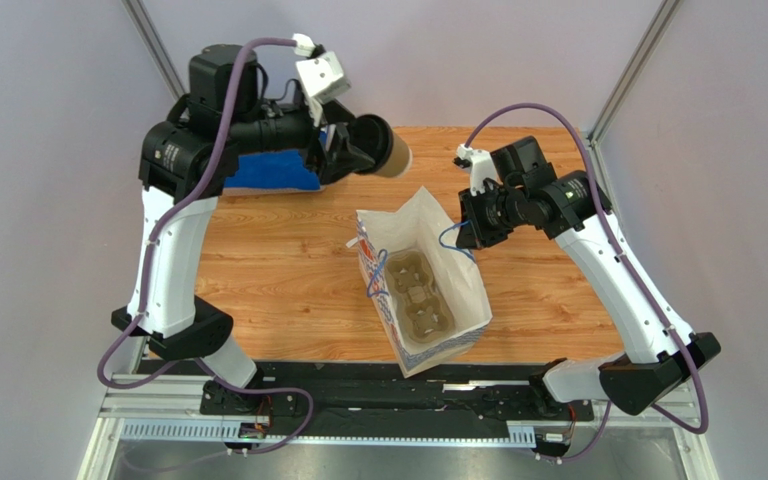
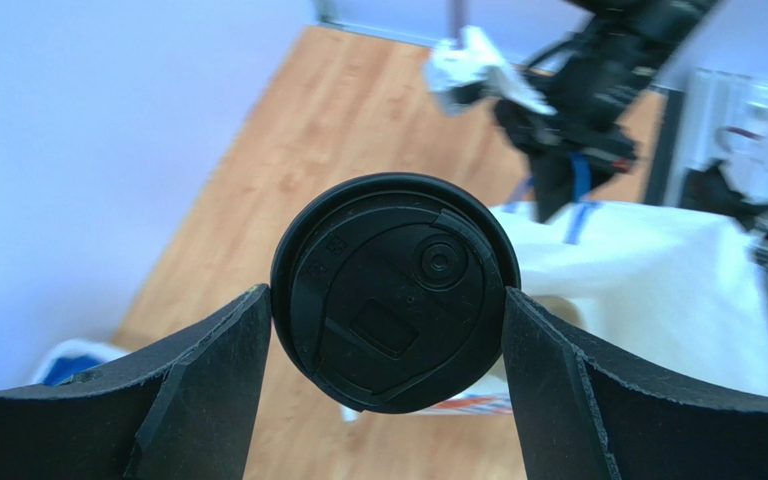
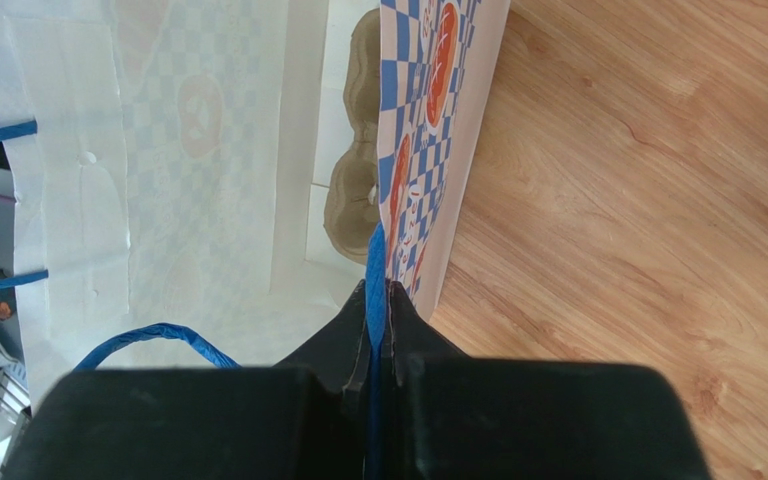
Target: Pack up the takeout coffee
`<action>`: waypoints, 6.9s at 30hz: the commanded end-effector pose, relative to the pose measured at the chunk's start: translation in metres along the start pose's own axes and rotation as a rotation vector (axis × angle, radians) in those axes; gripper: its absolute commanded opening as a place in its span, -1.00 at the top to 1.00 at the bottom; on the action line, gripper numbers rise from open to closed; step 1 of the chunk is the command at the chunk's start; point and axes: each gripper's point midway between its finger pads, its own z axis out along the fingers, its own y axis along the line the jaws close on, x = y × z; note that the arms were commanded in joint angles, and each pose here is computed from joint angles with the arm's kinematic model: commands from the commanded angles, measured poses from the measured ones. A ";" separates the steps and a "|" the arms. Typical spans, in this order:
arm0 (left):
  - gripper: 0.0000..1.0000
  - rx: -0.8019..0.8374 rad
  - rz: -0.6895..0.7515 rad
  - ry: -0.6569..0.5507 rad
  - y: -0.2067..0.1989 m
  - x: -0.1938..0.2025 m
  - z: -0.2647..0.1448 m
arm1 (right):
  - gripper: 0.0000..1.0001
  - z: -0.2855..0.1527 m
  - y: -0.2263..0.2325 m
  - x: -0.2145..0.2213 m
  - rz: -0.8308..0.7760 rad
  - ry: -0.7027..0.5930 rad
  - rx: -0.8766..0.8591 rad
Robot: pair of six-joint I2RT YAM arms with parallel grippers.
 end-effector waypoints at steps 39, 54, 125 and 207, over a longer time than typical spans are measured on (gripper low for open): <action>0.70 0.300 0.085 0.434 -0.108 0.149 0.115 | 1.00 -0.008 0.016 -0.018 -0.060 -0.223 0.076; 0.70 0.319 0.191 0.471 -0.108 0.187 0.112 | 1.00 -0.016 0.036 0.005 -0.231 -0.191 -0.035; 0.76 0.340 0.011 0.764 -0.115 0.383 0.144 | 1.00 0.013 0.000 0.015 -0.430 -0.102 0.043; -0.98 0.171 0.052 0.485 -0.082 0.255 0.137 | 1.00 0.014 -0.010 0.013 -0.469 -0.111 0.088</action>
